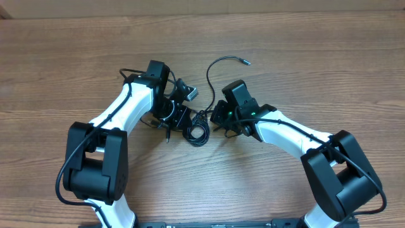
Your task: Untangle cables
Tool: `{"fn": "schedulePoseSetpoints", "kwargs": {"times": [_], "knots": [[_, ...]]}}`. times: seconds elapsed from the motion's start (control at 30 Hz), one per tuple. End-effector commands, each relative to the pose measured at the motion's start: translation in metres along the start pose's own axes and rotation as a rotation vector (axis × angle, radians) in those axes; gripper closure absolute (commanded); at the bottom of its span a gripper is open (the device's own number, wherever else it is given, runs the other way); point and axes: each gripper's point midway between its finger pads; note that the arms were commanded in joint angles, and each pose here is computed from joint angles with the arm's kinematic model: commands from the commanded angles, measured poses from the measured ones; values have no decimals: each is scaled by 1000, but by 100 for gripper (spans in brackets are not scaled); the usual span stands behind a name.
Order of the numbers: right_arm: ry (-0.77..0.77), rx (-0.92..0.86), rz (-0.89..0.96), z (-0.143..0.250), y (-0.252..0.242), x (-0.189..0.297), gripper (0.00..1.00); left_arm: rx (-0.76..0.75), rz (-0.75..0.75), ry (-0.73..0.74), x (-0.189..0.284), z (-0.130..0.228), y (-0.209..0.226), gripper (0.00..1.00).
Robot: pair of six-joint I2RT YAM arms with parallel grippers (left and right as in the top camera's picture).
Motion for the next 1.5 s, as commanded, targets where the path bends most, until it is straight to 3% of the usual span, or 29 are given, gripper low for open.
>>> {"fn": "schedulePoseSetpoints", "kwargs": {"times": [0.0,0.07,0.3,0.4,0.5,0.9,1.0,1.07,1.1,1.17,1.2,1.3,1.43,1.47], "knots": [[-2,3,-11,-3,2,1,96,-53,48,-36,5,-4,-13,96],[-1,3,-10,-3,2,1,85,-50,51,-32,4,-2,-13,96],[-1,3,-10,-3,2,1,74,-42,53,-33,3,-2,-13,96],[-1,3,-10,-3,2,1,62,-41,54,-33,3,-2,-14,96],[-2,3,-11,-3,2,1,60,-42,53,-33,3,-2,-13,96],[-2,3,-11,-3,2,1,7,-39,51,-39,0,-1,-12,96],[-2,3,-11,-3,2,1,3,-36,53,-35,-3,2,-11,96],[-2,3,-11,-3,2,1,3,-35,54,-34,-4,3,-11,96],[-2,3,-11,-3,2,1,7,-35,65,-38,-3,3,-13,96],[-2,3,-11,-3,2,1,35,-67,119,-59,-2,0,-23,96],[-2,3,-11,-3,2,1,57,-101,146,-67,-2,0,-28,96],[-2,3,-10,-3,2,1,94,-119,145,-65,-2,1,-28,96],[-1,3,-11,-3,2,1,96,-124,145,-65,-2,1,-28,96],[6,3,-15,-2,3,1,61,-131,145,-66,-2,1,-28,96]]}}
Point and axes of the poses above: each gripper's point midway between its finger pads, its own x axis back along the fingers, its own y axis along the line the jaws close on, z = x × y, and after that the axes turned 8 degrees about -x, right-handed
